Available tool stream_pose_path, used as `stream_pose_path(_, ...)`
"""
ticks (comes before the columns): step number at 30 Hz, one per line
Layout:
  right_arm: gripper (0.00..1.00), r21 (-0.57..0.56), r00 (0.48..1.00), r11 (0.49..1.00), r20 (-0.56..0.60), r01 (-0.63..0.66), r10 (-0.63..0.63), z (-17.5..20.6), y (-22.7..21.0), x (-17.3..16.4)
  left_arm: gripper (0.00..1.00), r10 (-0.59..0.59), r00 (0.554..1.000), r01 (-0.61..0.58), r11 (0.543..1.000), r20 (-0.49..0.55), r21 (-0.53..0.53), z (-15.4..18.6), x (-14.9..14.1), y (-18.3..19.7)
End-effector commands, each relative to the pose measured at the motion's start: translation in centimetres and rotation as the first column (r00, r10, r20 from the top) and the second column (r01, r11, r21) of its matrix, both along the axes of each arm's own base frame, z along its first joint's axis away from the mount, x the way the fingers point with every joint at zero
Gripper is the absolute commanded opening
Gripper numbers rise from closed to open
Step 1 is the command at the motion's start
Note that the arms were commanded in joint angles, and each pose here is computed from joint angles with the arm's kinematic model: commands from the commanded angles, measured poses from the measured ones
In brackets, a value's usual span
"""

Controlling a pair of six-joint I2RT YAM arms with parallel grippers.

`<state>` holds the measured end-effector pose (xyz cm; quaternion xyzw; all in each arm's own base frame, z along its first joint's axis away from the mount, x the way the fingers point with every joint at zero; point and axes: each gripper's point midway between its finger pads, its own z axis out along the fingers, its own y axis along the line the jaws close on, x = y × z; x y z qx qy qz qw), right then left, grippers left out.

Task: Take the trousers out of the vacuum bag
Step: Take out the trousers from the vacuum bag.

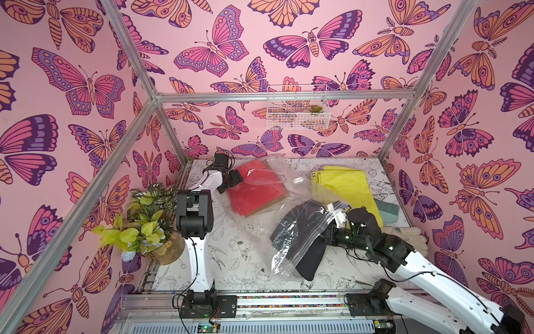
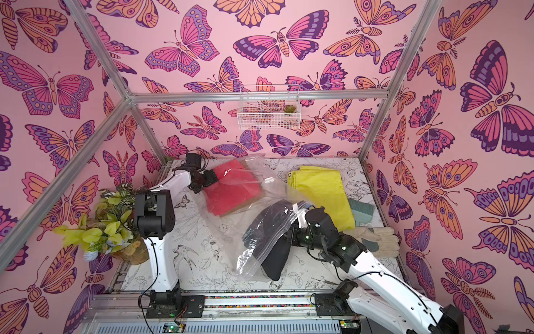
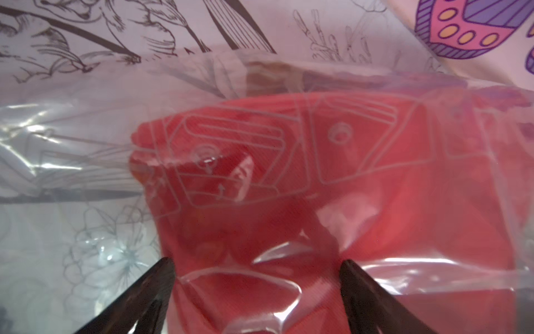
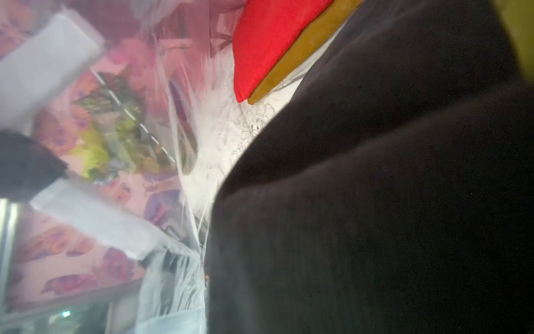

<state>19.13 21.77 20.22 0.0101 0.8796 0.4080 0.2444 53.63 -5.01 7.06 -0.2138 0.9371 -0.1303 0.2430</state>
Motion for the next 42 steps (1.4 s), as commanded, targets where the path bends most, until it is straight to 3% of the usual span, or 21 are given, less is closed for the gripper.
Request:
stream_pose_path(1, 0.00, -0.021, 0.994, 0.997, 0.074, 0.077, -0.075, 1.9, -2.3, 0.3, 0.98, -0.166, 0.982, 0.166, 0.986, 0.091, 0.006, 5.9, -2.1, -4.0)
stream_pose_path(6, 0.00, -0.042, 0.994, 0.994, 0.044, 0.105, -0.103, 0.3, -3.4, -0.2, 1.00, -0.383, 0.902, 0.399, 0.916, 0.198, -0.047, 10.5, -5.8, -10.0)
stream_pose_path(10, 0.00, -0.051, 0.994, 0.993, 0.029, 0.111, -0.109, -0.6, -3.5, -0.3, 1.00, -0.571, 0.764, 0.631, 0.757, 0.300, -0.166, 12.2, -10.3, -16.6)
stream_pose_path(13, 0.00, -0.054, 0.994, 0.993, 0.025, 0.109, -0.108, -0.9, -3.5, -0.2, 1.00, -0.680, 0.661, 0.749, 0.622, 0.319, -0.226, 11.9, -13.9, -21.2)
stream_pose_path(16, 0.00, -0.057, 0.994, 0.992, 0.026, 0.112, -0.111, -1.0, -3.5, -0.2, 1.00, -0.749, 0.591, 0.805, 0.522, 0.300, -0.282, 10.6, -17.2, -24.6)
stream_pose_path(19, 0.00, -0.060, 0.993, 0.992, 0.023, 0.115, -0.114, -1.1, -3.5, -0.1, 1.00, -0.783, 0.574, 0.811, 0.502, 0.240, -0.302, 8.0, -19.1, -26.1)
stream_pose_path(20, 0.00, -0.060, 0.994, 0.992, 0.024, 0.112, -0.111, -1.1, -3.5, -0.1, 1.00, -0.788, 0.576, 0.806, 0.503, 0.219, -0.311, 7.1, -19.5, -26.3)
stream_pose_path(28, 0.00, -0.053, 0.994, 0.993, 0.030, 0.108, -0.106, -0.6, -3.4, -0.1, 0.97, -0.739, 0.673, 0.712, 0.654, -0.017, -0.255, -1.3, -18.4, -24.4)
stream_pose_path(37, 0.00, -0.048, 0.995, 0.994, 0.027, 0.097, -0.096, -0.9, -3.1, -0.1, 0.98, -0.571, 0.816, 0.567, 0.821, -0.089, -0.072, -5.1, -12.2, -21.5)
stream_pose_path(42, 0.00, -0.024, 0.996, 0.996, 0.024, 0.088, -0.088, -0.8, -2.8, -0.1, 0.98, -0.490, 0.863, 0.494, 0.870, -0.120, 0.000, -6.9, -10.0, -19.0)
